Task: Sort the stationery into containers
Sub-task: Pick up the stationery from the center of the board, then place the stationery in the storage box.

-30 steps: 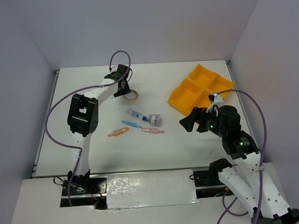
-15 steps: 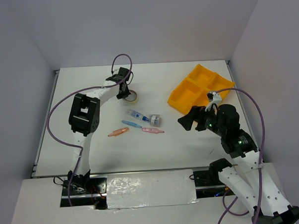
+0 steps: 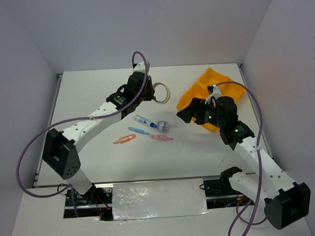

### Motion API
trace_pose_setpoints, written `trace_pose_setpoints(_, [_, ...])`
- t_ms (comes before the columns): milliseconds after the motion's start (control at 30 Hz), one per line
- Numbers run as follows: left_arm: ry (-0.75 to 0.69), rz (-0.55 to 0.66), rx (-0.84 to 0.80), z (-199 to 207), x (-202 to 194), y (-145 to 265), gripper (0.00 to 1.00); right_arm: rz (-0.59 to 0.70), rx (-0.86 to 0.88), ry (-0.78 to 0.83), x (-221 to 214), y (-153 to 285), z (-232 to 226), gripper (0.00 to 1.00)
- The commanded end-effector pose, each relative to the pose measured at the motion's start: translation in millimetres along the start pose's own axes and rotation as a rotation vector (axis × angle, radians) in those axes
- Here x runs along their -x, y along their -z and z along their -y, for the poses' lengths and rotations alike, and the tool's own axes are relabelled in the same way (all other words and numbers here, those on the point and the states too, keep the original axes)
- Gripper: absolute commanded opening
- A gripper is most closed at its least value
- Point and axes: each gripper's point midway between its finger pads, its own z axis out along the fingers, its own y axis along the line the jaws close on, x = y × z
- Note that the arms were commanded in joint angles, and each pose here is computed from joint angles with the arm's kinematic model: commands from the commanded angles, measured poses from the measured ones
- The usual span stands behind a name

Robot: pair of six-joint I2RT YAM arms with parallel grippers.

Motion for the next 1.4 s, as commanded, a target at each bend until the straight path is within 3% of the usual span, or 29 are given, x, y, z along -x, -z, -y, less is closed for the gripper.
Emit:
trace_pose_setpoints(0, [-0.035, 0.083, -0.089, 16.8, 14.9, 16.9, 0.00, 0.130, 0.160, 0.014, 44.5, -3.3, -42.9, 0.94])
trace_pose_setpoints(333, [-0.076, 0.075, -0.149, 39.0, 0.7, 54.9, 0.00, 0.119, 0.299, -0.006, 40.4, -9.8, -66.2, 0.90])
trace_pose_setpoints(567, [-0.066, 0.058, -0.222, 50.0, -11.4, 67.7, 0.00, 0.121, 0.232, -0.007, 46.8, -27.2, -57.3, 0.83])
trace_pose_setpoints(700, [-0.064, 0.053, -0.249, 53.4, -14.0, 71.9, 0.00, 0.066, 0.256, -0.006, 37.5, -41.6, -61.6, 0.64])
trace_pose_setpoints(833, [-0.068, 0.047, -0.258, 54.7, -16.3, 71.1, 0.00, 0.047, 0.292, 0.003, 32.1, -48.2, -72.5, 0.56])
trace_pose_setpoints(867, [-0.073, 0.046, -0.258, 54.7, -16.6, 70.8, 0.00, 0.040, 0.310, 0.004, 31.2, -48.1, -75.4, 0.46])
trace_pose_setpoints(967, [-0.079, 0.039, -0.253, 54.5, -17.1, 69.5, 0.00, 0.041, 0.319, 0.001, 31.1, -51.5, -75.8, 0.33])
trace_pose_setpoints(1067, [-0.085, 0.039, -0.232, 50.4, -17.4, 68.7, 0.02, 0.044, 0.324, 0.003, 30.9, -55.0, -75.0, 0.06])
trace_pose_setpoints(1100, [-0.089, 0.039, -0.221, 48.6, -17.5, 67.9, 0.07, 0.046, 0.330, -0.002, 30.8, -55.2, -75.6, 0.06])
trace_pose_setpoints(1200, [-0.090, 0.045, -0.133, 34.3, -14.4, 64.8, 0.53, 0.082, 0.328, -0.033, 33.0, -59.7, -69.2, 0.04])
trace_pose_setpoints(1233, [-0.081, 0.056, -0.099, 30.3, -7.5, 66.7, 0.95, 0.096, 0.315, -0.053, 34.9, -61.7, -64.0, 0.04])
trace_pose_setpoints(1267, [-0.088, 0.035, -0.044, 19.5, -11.6, 67.3, 0.99, 0.119, 0.286, -0.069, 42.6, -63.2, -52.1, 0.02])
trace_pose_setpoints(1367, [-0.090, 0.043, 0.163, -18.6, -6.6, 74.6, 0.99, 0.177, 0.184, -0.122, 63.0, -67.0, -18.6, 0.02])
